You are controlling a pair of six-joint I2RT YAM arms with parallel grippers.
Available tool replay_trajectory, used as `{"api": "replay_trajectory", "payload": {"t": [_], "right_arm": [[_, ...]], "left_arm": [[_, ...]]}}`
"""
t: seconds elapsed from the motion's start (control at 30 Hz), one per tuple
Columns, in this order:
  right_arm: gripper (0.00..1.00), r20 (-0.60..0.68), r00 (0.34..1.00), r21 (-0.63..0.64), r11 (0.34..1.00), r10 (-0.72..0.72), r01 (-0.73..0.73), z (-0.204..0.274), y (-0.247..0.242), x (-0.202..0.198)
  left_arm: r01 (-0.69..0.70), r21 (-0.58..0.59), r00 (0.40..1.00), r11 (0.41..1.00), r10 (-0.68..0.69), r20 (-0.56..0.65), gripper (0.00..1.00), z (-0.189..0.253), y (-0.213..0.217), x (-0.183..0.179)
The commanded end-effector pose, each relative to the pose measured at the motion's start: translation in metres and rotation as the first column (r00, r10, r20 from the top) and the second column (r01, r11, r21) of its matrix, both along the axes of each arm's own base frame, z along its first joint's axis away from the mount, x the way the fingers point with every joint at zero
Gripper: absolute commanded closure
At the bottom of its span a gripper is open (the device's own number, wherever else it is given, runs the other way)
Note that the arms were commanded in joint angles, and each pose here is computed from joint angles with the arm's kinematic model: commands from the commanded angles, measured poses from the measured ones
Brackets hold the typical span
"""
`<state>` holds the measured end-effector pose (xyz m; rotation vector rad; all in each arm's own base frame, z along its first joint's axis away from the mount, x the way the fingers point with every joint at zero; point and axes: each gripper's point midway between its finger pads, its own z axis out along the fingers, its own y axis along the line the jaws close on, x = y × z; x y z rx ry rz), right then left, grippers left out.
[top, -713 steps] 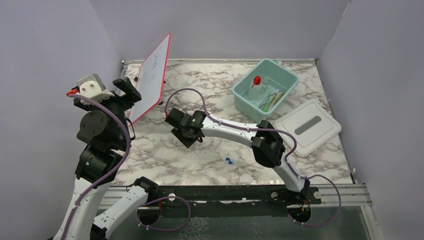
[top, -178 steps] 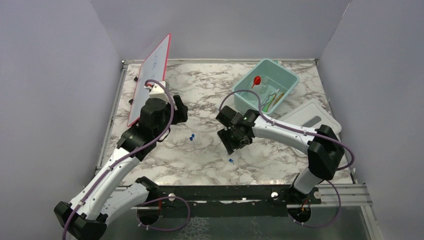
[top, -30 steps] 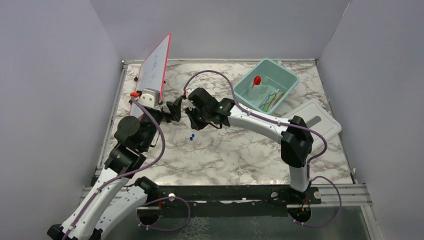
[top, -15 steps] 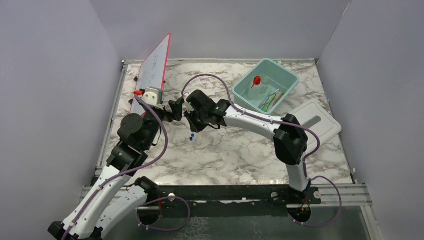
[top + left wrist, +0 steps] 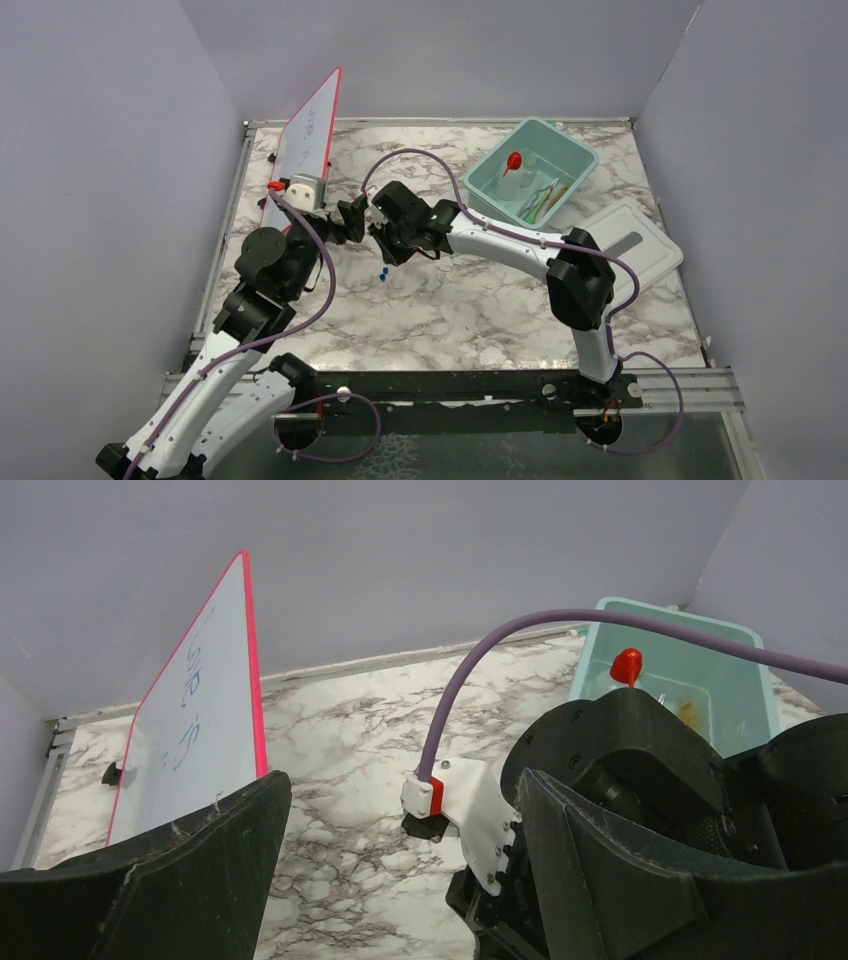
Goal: Organize the chemistry lab equipment
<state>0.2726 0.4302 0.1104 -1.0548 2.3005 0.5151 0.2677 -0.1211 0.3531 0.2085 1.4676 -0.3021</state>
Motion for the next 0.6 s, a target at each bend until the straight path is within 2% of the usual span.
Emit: {"api": "replay_trajectory", "payload": {"t": [0.0, 0.1, 0.3, 0.57], "right_arm": [[0.84, 0.005, 1.000, -0.058, 0.998, 0.022, -0.021, -0.013, -0.004, -0.003], [0.80, -0.019, 0.999, -0.045, 0.998, 0.042, -0.042, -0.014, -0.001, -0.008], [0.65, -0.032, 0.999, 0.004, 1.000, 0.011, -0.011, 0.001, 0.005, -0.009], [0.60, -0.010, 0.998, 0.071, 0.996, -0.056, 0.057, 0.038, 0.006, -0.005]], "left_arm": [[-0.011, -0.018, 1.000, 1.000, 0.012, 0.011, 0.13, 0.008, 0.004, -0.003], [-0.011, -0.020, 1.000, 1.000, 0.011, 0.011, 0.13, 0.008, 0.004, -0.003], [-0.010, -0.015, 1.000, 1.000, 0.011, 0.014, 0.13, 0.009, 0.004, -0.003], [-0.007, -0.018, 1.000, 1.000, 0.007, 0.013, 0.13, 0.009, 0.003, -0.003]]}}
